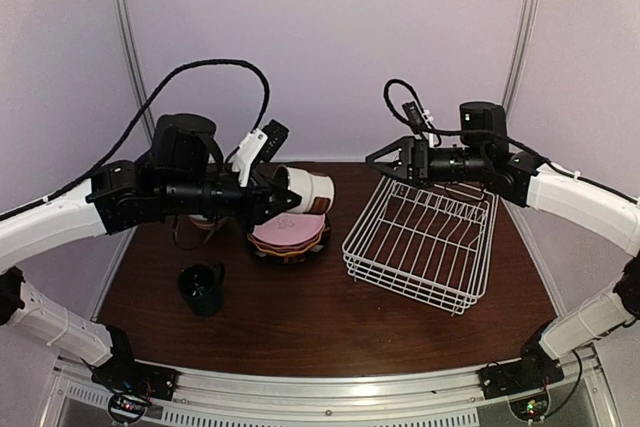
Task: Unload the mixed dishes from the dish rack
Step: Pass from the right arm to the left, then place the cup at the center of the board.
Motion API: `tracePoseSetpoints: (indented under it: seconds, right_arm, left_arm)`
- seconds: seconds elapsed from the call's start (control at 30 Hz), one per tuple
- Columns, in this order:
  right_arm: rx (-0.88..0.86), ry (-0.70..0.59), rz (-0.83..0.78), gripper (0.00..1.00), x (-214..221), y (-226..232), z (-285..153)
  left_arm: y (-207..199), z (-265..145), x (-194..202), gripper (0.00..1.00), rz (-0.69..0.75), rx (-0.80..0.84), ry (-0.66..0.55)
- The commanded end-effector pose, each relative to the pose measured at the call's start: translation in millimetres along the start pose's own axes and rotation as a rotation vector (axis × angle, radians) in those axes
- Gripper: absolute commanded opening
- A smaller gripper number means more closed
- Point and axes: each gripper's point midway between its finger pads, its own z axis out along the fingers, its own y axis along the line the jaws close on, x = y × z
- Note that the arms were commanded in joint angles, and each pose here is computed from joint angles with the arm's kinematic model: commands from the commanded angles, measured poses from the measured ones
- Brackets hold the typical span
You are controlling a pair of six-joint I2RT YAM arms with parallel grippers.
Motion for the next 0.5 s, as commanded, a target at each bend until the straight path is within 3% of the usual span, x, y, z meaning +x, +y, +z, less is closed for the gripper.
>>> tracePoseSetpoints:
  seconds: [0.0, 0.3, 0.47]
  right_arm:
    - [0.079, -0.002, -0.032, 1.00, -4, -12, -6]
    - [0.140, 0.006, -0.039, 1.00, 0, -25, -13]
    - [0.148, 0.009, -0.035, 1.00, 3, -28, -13]
  left_arm:
    - [29, -7, 59, 0.00, -0.007, -0.161, 0.315]
    - [54, -20, 157, 0.00, -0.013, -0.282, 0.738]
    - [61, -23, 191, 0.00, -0.014, -0.309, 0.854]
